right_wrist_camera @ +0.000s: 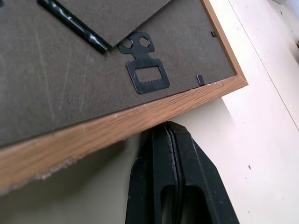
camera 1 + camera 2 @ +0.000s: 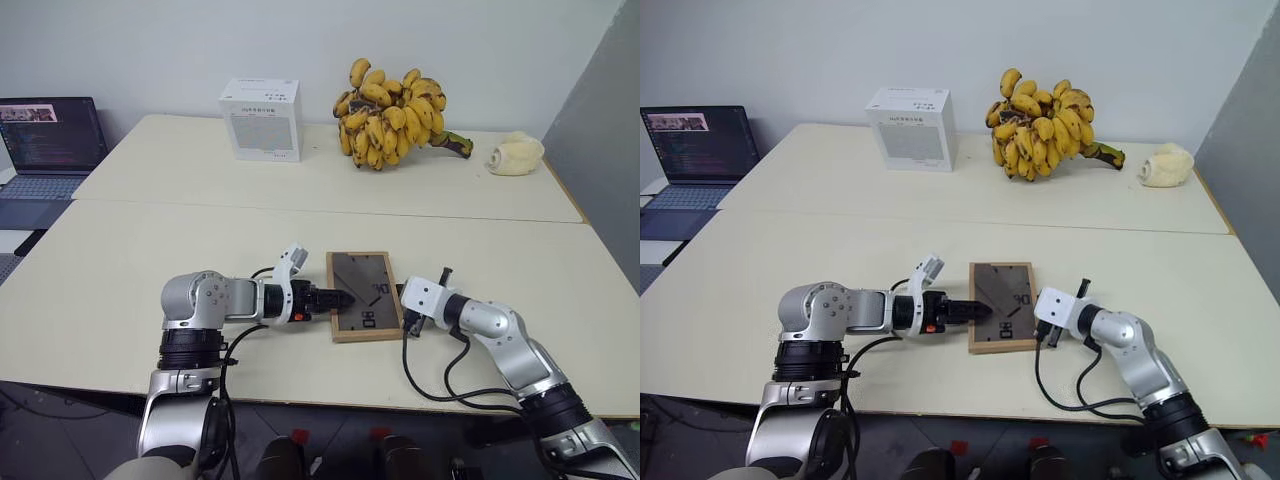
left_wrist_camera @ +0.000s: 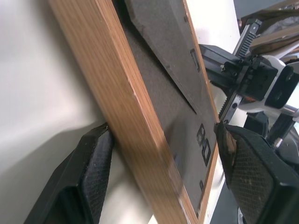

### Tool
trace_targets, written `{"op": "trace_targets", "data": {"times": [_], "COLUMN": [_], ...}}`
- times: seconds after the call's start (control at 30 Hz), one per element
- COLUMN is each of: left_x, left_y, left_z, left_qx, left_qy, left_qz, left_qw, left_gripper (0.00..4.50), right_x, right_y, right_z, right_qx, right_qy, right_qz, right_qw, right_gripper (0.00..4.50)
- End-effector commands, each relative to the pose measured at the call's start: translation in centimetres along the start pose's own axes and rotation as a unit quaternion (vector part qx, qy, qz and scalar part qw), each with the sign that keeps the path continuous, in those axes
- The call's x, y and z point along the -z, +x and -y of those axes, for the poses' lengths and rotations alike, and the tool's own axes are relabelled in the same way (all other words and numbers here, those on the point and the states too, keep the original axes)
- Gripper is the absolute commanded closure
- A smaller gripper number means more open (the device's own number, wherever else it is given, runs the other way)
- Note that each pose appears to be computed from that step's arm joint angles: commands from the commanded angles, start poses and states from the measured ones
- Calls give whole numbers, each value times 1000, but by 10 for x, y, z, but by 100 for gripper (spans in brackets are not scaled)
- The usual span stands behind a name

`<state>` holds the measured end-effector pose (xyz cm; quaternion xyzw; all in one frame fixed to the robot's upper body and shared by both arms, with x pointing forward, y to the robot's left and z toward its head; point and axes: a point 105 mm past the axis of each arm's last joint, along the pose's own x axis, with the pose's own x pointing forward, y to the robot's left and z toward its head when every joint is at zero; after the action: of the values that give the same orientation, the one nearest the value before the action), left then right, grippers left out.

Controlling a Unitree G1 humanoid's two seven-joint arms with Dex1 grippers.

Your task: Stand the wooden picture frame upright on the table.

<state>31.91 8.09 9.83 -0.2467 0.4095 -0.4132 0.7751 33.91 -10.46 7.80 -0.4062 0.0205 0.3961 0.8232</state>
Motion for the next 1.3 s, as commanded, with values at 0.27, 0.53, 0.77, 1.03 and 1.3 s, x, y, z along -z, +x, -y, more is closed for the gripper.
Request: {"op": "trace_targets", "data": {"times": [0.27, 0.53, 0.77, 1.03, 1.3], "left_x": [3, 6, 8, 9, 4], "left_y": [8, -20, -27, -14, -13], "left_z": [13, 17, 15, 18, 22], "left_qx": [26, 61, 60, 68, 80], "left_qy": [-7, 2, 5, -5, -10], "left_qz": [-13, -39, -51, -47, -33], "left_qw": [1000, 997, 997, 997, 996], "left_gripper": [94, 94, 94, 94, 253], "right_x": [-20, -3, -3, -9, -10], "right_y": [15, 12, 13, 15, 15], "right_z": [2, 9, 18, 19, 21], "right_qx": [2, 8, 19, 21, 23], "right_qy": [-4, -13, -16, -15, -16], "right_qz": [20, 0, 2, 11, 13], "right_qw": [1000, 1000, 1000, 1000, 1000], "right_gripper": [450, 450, 450, 450, 450]}}
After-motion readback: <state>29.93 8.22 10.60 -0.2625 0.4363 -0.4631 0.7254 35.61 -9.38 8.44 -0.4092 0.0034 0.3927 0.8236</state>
